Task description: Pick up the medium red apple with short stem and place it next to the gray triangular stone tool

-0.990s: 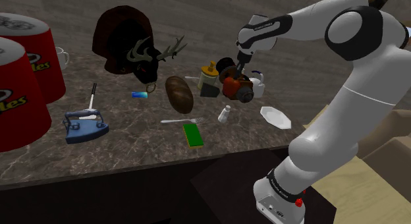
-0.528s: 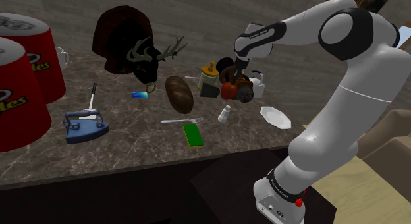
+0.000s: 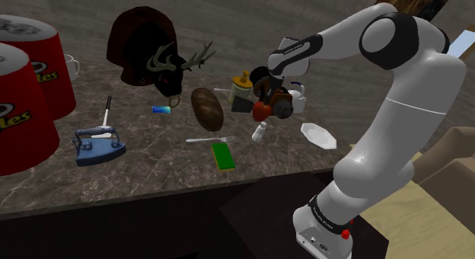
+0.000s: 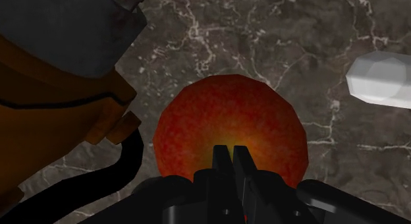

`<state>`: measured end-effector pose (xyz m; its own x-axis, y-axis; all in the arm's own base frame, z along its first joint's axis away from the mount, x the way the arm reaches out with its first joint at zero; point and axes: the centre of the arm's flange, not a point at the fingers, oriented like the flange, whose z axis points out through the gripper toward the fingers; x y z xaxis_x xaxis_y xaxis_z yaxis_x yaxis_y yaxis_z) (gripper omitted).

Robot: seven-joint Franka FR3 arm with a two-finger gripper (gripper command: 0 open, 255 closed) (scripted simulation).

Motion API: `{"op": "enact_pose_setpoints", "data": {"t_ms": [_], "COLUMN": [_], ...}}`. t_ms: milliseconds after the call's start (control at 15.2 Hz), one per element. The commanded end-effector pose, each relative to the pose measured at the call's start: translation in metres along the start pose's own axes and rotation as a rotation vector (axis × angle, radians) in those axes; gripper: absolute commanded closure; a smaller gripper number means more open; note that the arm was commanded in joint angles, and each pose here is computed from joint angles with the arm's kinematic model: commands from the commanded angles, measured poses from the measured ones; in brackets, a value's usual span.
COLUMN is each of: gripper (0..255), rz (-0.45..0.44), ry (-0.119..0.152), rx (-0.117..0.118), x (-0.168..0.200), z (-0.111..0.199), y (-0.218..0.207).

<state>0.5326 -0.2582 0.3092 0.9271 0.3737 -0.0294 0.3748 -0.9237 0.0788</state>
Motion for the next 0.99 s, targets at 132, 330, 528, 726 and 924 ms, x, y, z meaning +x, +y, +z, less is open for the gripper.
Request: {"op": "enact_pose_setpoints", "data": {"t_ms": [132,330,528,726,924], "gripper": [255,255,0,0,0], "rz": [0.0,0.0,0.0,0.0,0.0], "ry": [0.001,0.001,0.001,0.001,0.001], "rx": [-0.001,-0.001,-0.001,-0.001,-0.001], "x": [0.0,0.0,0.0,0.0,0.0], "z": [0.003,0.003,0.003,0.003,-0.023], "y": [0.0,0.0,0.0,0.0,0.0]}}
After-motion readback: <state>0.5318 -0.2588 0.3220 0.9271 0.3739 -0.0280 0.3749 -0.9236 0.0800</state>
